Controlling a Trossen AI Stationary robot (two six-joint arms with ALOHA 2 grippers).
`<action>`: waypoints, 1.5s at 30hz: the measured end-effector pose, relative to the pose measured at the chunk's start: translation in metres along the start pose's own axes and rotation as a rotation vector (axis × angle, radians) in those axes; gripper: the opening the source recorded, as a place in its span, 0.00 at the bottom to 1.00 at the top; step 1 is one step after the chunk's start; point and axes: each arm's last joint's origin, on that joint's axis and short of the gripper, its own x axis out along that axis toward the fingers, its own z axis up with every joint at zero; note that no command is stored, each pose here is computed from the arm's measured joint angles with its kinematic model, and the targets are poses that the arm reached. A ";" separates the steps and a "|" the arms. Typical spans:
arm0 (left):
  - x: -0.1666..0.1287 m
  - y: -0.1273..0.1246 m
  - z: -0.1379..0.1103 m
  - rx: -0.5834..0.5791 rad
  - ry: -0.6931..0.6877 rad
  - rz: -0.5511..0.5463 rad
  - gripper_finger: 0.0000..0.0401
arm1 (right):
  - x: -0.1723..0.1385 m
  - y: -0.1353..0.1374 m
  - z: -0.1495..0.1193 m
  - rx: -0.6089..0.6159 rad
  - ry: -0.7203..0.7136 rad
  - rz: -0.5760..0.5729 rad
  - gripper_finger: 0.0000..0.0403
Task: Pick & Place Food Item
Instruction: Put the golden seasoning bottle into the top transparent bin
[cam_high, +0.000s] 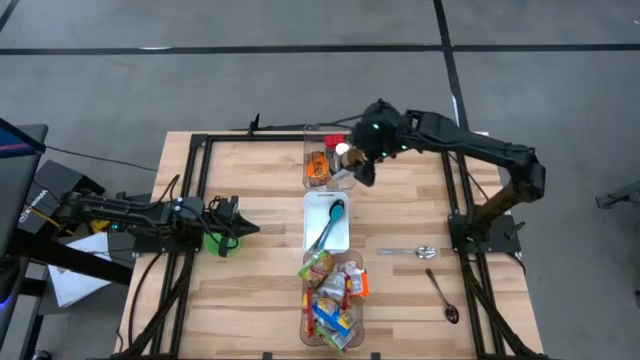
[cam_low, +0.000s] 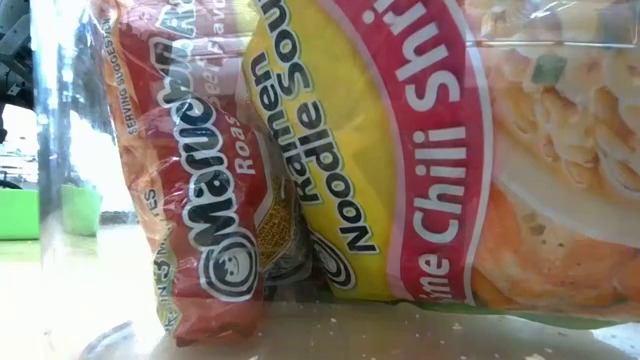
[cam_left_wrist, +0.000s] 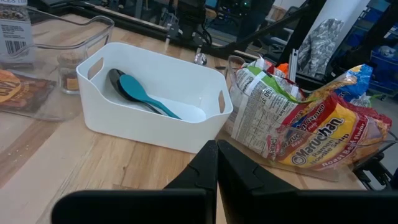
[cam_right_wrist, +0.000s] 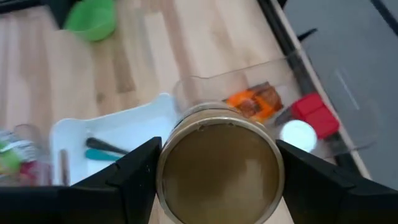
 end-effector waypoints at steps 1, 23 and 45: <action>0.000 0.000 0.000 0.000 0.000 0.000 0.00 | 0.005 -0.003 0.001 0.008 0.003 -0.006 0.66; 0.000 0.000 0.000 0.000 -0.002 -0.001 0.00 | 0.091 -0.055 -0.016 0.070 0.229 -0.059 0.66; 0.000 0.000 0.000 0.000 -0.002 -0.001 0.00 | 0.096 -0.053 -0.018 0.059 0.205 -0.033 0.66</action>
